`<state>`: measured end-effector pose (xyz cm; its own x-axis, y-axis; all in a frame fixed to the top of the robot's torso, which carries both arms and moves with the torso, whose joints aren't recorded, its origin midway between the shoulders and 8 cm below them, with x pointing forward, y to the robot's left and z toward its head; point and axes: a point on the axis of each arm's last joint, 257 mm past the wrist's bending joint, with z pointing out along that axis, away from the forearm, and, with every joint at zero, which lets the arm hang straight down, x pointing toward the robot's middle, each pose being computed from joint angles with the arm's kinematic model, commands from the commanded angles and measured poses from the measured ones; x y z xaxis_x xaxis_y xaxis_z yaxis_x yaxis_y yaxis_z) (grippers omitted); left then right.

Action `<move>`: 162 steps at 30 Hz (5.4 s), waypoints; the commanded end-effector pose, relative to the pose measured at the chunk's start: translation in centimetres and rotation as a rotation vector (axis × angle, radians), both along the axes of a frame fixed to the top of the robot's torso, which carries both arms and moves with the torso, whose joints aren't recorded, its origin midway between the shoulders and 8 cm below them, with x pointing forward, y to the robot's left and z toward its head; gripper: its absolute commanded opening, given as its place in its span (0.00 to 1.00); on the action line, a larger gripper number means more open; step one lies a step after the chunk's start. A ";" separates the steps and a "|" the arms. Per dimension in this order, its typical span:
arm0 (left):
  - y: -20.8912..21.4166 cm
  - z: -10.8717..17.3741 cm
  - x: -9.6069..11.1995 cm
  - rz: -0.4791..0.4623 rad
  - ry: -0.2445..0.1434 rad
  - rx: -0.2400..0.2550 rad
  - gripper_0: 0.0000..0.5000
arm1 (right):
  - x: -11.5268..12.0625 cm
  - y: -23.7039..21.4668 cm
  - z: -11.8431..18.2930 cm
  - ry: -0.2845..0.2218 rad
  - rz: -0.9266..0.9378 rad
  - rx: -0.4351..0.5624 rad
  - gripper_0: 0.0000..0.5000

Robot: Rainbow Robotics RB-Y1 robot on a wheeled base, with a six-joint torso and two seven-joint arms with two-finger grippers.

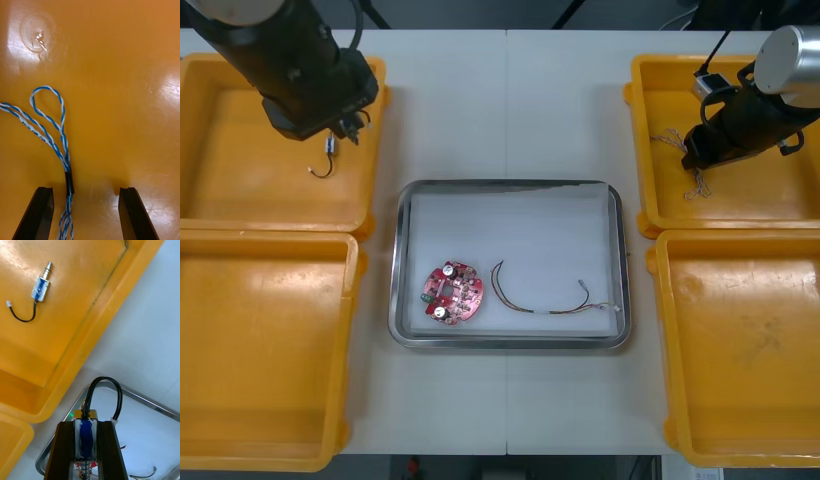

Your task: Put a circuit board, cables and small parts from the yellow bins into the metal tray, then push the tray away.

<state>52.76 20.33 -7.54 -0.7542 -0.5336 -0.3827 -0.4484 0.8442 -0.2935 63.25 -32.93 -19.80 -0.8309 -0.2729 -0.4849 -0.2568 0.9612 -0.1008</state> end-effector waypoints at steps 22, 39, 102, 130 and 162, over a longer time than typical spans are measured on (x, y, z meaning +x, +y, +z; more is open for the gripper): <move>-11.5 -12.3 -2.8 0.113 -0.049 -0.029 0.00 | 0.5 1.5 -1.0 -0.020 0.042 -0.019 0.08; -12.9 -16.0 -2.7 0.080 -0.058 -0.018 0.00 | 0.4 -1.6 2.4 -0.043 0.088 -0.107 0.00; 1.0 4.8 0.4 0.047 -0.238 0.156 1.00 | -15.5 4.6 14.3 -0.048 0.487 -0.152 0.00; 12.1 4.3 6.7 -0.210 -0.198 0.297 1.00 | -20.3 18.0 8.8 -0.138 1.022 -0.291 0.00; 9.8 -5.8 12.1 -0.276 -0.245 0.269 1.00 | -11.0 25.4 3.0 -0.194 1.117 -0.385 0.00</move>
<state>63.30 32.11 -15.99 -0.7494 -0.2436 -0.6156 -0.2080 0.9694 -0.1305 51.21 -10.14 -18.62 -0.0373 -0.9500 -0.3101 -0.8955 0.1695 -0.4115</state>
